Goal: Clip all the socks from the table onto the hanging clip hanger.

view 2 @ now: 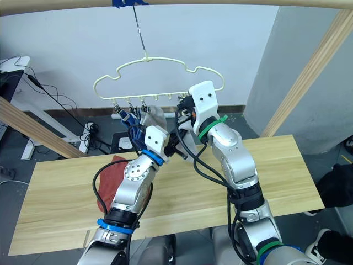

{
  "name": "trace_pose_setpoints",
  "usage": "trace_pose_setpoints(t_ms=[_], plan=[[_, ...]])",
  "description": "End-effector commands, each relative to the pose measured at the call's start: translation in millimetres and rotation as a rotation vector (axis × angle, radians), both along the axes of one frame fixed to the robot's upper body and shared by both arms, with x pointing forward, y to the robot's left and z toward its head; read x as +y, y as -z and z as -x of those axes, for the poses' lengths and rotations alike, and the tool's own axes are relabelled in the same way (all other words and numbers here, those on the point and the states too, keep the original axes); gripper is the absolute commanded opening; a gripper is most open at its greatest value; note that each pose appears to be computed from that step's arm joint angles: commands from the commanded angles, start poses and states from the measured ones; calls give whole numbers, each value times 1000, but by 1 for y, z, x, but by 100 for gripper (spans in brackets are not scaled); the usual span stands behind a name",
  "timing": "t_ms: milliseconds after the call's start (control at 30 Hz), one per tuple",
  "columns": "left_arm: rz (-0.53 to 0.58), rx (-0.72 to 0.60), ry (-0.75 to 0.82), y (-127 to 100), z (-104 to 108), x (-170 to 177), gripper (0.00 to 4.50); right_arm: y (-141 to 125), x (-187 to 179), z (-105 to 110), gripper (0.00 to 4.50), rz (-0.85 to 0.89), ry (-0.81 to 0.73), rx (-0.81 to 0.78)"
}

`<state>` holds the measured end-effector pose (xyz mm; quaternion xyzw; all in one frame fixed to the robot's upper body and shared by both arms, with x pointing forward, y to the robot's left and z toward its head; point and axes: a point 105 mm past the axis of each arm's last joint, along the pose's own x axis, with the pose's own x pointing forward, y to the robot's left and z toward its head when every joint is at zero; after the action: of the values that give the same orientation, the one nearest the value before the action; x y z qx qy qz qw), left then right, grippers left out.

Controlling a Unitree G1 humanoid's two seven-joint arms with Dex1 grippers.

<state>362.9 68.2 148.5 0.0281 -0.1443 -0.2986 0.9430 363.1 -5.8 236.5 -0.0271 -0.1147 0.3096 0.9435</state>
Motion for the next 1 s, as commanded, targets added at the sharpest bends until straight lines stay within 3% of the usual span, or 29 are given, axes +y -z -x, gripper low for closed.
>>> trace_pose_setpoints(t_ms=[33, 667, 800, 900, 1000], plan=[[53, -45, 6, -18, 3, 0, 2, -14, 4, 9, 0, -24, -25, -54], [91, -64, 17, -32, 4, -2, 2, -11, 4, 9, 0, -1, -17, -64], [92, -69, 18, -34, 3, -3, 0, -13, 3, 9, 115, -9, -11, -68], [92, -68, 19, -34, 3, -3, 0, -14, 1, 13, 230, -14, -27, -64], [92, -63, 17, -34, 2, -3, 0, -14, 0, 20, 230, -9, -57, -61]])
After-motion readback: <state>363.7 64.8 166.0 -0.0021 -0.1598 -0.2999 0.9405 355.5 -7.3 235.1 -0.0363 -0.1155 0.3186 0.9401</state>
